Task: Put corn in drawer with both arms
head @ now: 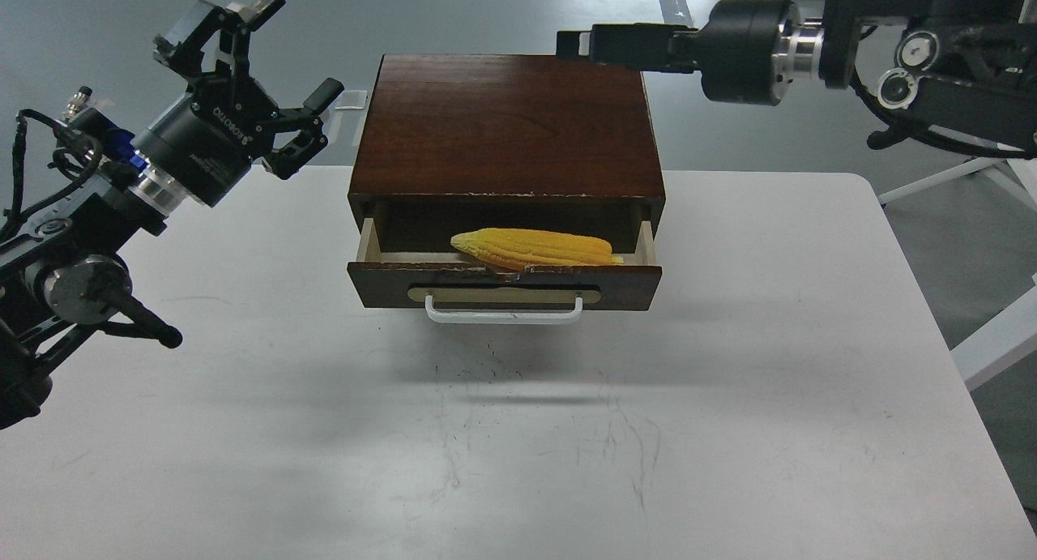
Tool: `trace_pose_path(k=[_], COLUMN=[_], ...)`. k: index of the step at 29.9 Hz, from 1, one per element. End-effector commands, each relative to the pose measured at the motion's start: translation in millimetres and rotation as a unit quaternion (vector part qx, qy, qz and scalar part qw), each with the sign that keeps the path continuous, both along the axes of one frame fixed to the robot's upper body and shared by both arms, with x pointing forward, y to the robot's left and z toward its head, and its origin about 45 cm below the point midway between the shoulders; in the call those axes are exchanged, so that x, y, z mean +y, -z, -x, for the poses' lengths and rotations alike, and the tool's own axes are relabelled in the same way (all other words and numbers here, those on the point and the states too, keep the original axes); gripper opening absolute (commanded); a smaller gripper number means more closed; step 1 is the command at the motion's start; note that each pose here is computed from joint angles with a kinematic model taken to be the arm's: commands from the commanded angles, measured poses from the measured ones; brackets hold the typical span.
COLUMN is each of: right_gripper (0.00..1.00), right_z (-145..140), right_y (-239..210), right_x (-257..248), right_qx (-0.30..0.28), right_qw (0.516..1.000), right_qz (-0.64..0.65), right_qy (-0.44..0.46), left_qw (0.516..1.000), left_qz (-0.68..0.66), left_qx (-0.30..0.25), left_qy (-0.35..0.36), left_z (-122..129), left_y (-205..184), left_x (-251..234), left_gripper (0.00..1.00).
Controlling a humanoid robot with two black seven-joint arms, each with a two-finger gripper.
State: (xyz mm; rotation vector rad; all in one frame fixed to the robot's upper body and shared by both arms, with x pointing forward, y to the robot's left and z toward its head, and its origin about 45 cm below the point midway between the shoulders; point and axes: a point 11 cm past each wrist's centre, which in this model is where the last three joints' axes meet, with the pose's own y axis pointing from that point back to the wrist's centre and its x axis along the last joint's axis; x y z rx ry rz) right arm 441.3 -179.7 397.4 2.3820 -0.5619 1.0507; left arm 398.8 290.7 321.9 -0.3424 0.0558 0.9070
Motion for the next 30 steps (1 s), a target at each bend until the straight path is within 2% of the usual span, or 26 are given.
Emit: trace_pose_path(k=[1,4,7,11,18,30], right_gripper=[0.98,0.98,0.98,0.99,1.00,1.00], right_z=[-2.9,-0.8,2.6,11.8,31.2,47.4], right_y=[19.5,49.8,65.9,100.6,149.5,182.7], right_x=[-36.4,-70.8,-83.3,-109.4,-129.1,-131.0], right_qx=[0.061,0.107,0.134,0.185,0.222,0.250], right_qw=[0.987,0.959,0.936,0.872,0.816,0.797], right_qz=[-0.130,-0.223,-0.279,-0.390,-0.453,-0.458], right_qy=[0.074,0.139,0.168,0.231,0.283,0.305], left_qw=[1.000,1.000,1.000,0.999,0.999,0.998], left_qz=[0.001,0.003,0.003,0.008,0.013,0.015], left_qx=[0.007,0.014,0.021,0.030,0.044,0.052], left_qy=[0.002,0.002,0.000,-0.009,-0.026,-0.042], left_z=[1.9,4.1,6.3,9.6,13.8,15.8], left_y=[7.9,14.4,20.0,28.4,42.8,50.7], left_x=[-2.9,-3.4,-1.9,3.5,12.5,23.3], left_gripper=[0.99,0.99,0.99,0.99,0.99,0.99])
